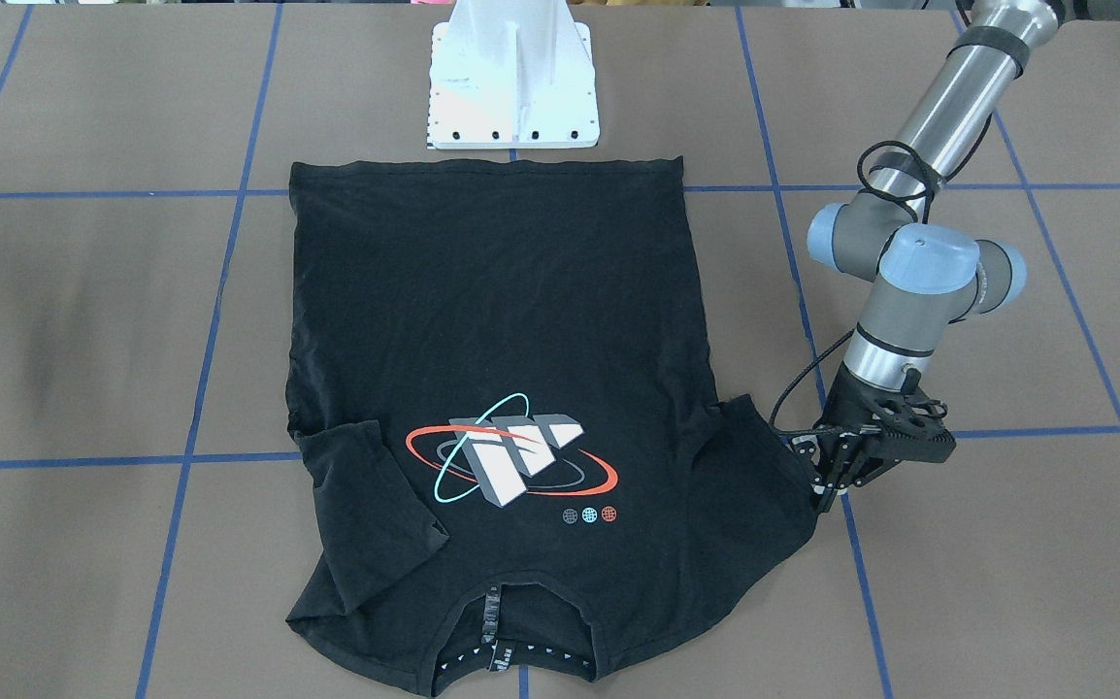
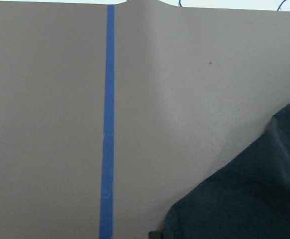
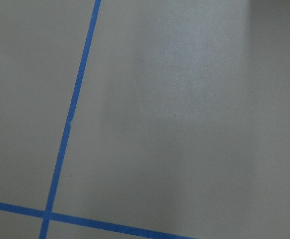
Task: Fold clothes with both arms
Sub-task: 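Raise the right gripper away while moving the left gripper to the shoulder, then fold the sleeve nearest the left gripper inward onto the shirt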
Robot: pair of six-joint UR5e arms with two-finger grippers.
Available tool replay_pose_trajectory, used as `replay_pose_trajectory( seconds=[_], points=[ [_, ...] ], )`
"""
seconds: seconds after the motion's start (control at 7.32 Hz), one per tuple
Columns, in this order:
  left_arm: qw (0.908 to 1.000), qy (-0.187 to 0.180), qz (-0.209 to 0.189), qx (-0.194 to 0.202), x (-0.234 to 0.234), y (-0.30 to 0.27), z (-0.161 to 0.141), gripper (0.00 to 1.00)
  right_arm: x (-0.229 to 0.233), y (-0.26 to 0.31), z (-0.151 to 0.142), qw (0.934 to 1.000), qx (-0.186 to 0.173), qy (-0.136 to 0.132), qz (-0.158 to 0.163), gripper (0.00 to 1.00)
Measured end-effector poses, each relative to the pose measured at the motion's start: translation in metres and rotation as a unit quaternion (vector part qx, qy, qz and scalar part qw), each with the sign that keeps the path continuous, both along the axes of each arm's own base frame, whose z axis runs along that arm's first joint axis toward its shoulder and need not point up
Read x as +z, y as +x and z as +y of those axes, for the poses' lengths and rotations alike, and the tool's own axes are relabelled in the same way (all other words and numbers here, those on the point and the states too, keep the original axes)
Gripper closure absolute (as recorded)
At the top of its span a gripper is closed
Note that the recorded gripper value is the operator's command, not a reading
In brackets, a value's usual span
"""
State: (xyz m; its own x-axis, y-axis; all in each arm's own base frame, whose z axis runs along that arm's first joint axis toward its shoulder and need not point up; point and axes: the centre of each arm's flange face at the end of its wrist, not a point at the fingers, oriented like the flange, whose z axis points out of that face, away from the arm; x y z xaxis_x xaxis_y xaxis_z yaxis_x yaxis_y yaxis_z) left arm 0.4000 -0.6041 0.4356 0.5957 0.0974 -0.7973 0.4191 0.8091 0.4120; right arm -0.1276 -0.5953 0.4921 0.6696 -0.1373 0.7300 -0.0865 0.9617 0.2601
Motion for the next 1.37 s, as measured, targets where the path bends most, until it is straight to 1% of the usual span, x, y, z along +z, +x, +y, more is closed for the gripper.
replay_pose_trajectory(
  seconds=[0.14, 0.27, 0.55, 0.82, 1.09, 1.23, 1.37],
  points=[
    [0.9999, 0.001, 0.015, -0.004, -0.017, 0.000, 0.000, 1.00, 0.000, 0.000, 0.000, 1.0000, 0.000, 0.000, 0.000, 0.00],
    [0.9995, -0.008, 0.028, -0.012, -0.039, 0.005, -0.006, 1.00, 0.000, 0.000, 0.000, 1.0000, 0.000, 0.000, 0.000, 0.00],
    [0.9978, -0.040, 0.046, -0.027, -0.090, 0.023, -0.020, 1.00, 0.000, 0.000, 0.000, 1.0000, 0.001, 0.001, 0.000, 0.00],
    [0.9953, -0.073, 0.056, -0.030, -0.128, 0.053, -0.019, 1.00, -0.001, 0.000, 0.000, 1.0000, 0.002, 0.000, 0.000, 0.00],
    [0.9931, -0.096, 0.063, -0.023, -0.146, 0.087, -0.007, 1.00, -0.001, 0.000, -0.001, 1.0000, 0.002, 0.001, 0.000, 0.00],
    [0.9926, -0.102, 0.063, -0.020, -0.151, 0.100, -0.006, 1.00, -0.002, 0.000, -0.001, 1.0000, 0.002, 0.001, 0.000, 0.00],
    [0.9921, -0.108, 0.060, -0.020, -0.162, 0.112, -0.013, 1.00, -0.002, 0.000, -0.001, 1.0000, 0.002, 0.001, 0.000, 0.00]
  ],
)
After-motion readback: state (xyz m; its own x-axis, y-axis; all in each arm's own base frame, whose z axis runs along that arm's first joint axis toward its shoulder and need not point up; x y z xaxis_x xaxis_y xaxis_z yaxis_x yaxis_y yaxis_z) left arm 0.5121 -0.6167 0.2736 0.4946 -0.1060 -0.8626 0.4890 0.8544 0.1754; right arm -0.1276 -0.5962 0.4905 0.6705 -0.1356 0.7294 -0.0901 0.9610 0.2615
